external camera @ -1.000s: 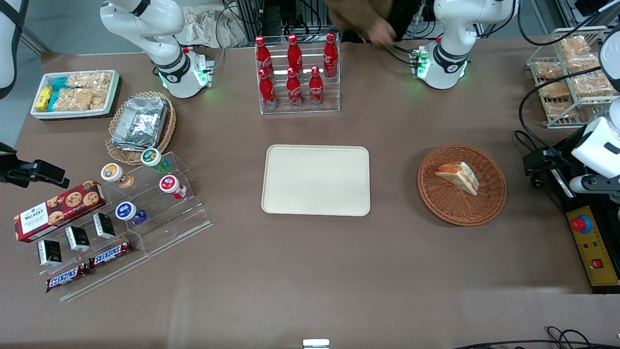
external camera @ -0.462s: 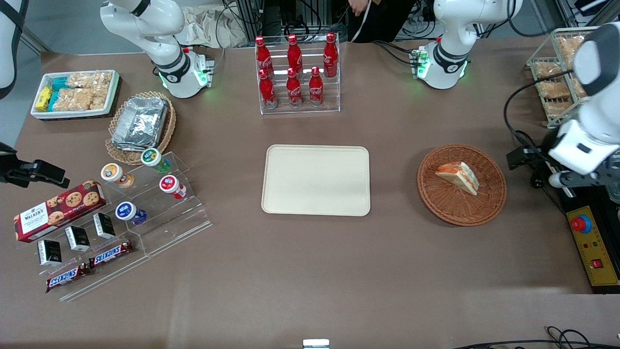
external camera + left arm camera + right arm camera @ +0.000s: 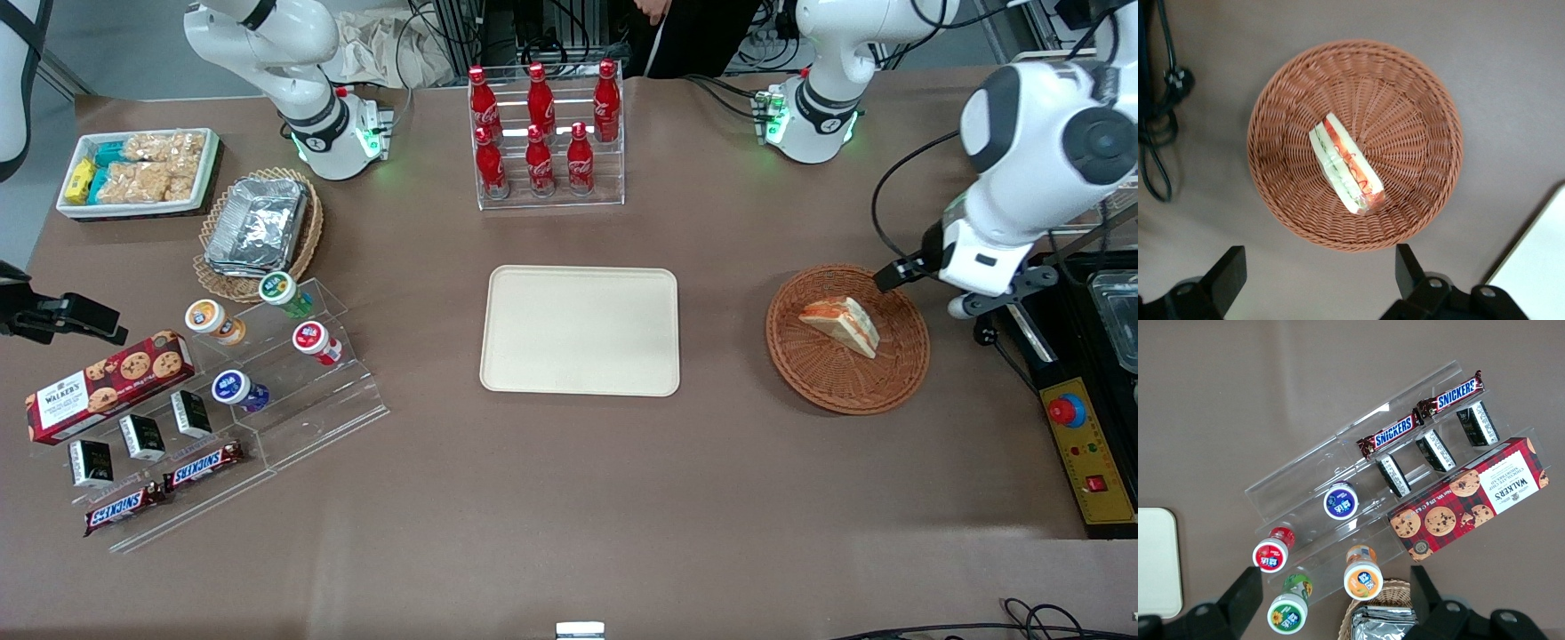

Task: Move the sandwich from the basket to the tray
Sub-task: 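Lower the left gripper onto the wrapped sandwich and close on it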

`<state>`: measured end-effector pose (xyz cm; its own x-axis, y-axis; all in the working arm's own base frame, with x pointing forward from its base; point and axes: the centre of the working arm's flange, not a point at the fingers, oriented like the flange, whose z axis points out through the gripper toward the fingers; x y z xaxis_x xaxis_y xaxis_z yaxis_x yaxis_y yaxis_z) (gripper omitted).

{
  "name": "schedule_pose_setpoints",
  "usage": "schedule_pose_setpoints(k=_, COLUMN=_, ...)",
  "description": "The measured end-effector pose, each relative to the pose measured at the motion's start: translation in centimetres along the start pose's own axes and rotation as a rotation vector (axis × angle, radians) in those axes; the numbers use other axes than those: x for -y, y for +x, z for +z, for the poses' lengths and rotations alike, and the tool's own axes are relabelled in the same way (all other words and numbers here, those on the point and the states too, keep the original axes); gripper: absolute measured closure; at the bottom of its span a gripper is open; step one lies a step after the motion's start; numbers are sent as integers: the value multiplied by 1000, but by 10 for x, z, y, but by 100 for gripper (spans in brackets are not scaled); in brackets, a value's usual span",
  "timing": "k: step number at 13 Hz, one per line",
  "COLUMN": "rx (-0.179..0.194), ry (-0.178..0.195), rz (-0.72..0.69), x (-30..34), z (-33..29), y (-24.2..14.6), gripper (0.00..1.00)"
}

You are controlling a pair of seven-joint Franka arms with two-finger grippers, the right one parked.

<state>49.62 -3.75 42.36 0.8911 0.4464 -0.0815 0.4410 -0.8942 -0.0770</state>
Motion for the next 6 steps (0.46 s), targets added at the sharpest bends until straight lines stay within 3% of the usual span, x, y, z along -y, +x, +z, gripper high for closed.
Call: schedule_pose_setpoints(k=6, rx=7, ry=1, rz=-282, x=-30, z=96, y=13, gripper=1)
